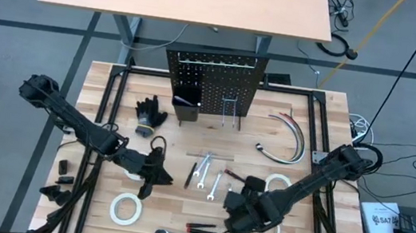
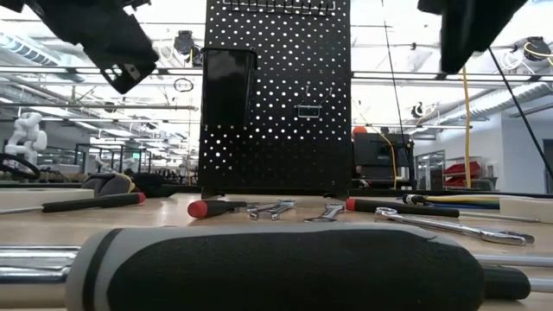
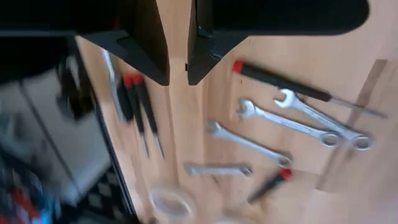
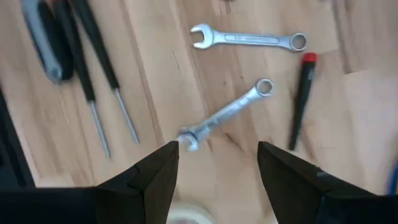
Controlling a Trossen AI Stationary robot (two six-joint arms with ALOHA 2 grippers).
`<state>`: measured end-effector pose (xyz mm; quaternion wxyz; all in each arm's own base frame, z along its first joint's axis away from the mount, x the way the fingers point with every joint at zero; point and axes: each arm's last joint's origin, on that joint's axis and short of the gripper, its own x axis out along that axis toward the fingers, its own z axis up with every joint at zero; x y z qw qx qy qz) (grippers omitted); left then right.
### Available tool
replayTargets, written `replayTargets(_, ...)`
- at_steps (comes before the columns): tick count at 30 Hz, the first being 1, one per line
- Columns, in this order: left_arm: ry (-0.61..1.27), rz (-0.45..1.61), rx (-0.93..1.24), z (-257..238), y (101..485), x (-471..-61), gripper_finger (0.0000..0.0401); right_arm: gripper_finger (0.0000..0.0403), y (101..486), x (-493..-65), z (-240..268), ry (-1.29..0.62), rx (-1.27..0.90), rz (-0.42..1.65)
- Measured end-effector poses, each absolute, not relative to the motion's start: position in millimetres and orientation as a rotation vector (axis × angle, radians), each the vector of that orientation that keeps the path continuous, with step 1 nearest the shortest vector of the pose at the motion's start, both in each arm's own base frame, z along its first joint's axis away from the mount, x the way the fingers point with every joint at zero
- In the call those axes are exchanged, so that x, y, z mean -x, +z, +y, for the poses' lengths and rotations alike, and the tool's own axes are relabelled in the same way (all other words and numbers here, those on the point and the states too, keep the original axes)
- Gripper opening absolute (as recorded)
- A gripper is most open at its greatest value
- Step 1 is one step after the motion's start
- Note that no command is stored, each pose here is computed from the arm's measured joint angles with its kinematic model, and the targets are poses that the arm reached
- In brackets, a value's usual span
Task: Hang tools onto peg board
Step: Put the nut driver into the black bin on the peg board
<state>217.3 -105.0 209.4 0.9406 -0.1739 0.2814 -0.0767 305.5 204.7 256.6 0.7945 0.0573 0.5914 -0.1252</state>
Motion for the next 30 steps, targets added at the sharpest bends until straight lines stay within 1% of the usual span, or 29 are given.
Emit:
replayTargets(4, -0.051, 0.496, 0.44, -113, 213, -214, 0.0059, 0.0212, 276, -284, 201, -0.233, -0.007, 1.189)
replayTargets(7, 0.034, 0.442, 0.51, -120, 215, -208, 0.0059, 0.0212, 285, -260, 191, -0.209, 0.017, 1.123)
replayTargets(9, 0.088, 0.401, 0.543, -126, 216, -204, 0.0059, 0.0212, 288, -245, 182, -0.181, -0.006, 1.062)
replayTargets(14, 0.192, 0.278, 0.582, -137, 221, -194, 0.0059, 0.0212, 281, -220, 161, -0.072, -0.176, 0.855)
replayTargets(17, 0.23, 0.223, 0.583, -139, 225, -190, 0.0059, 0.0212, 276, -216, 158, 0.001, -0.267, 0.703)
replayTargets(20, 0.251, 0.195, 0.587, -138, 228, -188, 0.0059, 0.0212, 271, -218, 159, 0.036, -0.321, 0.609)
replayTargets(27, 0.228, 0.161, 0.561, -132, 242, -181, 0.0059, 0.0212, 259, -226, 159, -0.007, -0.265, 0.587)
replayTargets(30, 0.172, 0.174, 0.526, -131, 248, -177, 0.0059, 0.0212, 258, -233, 155, -0.026, -0.281, 0.569)
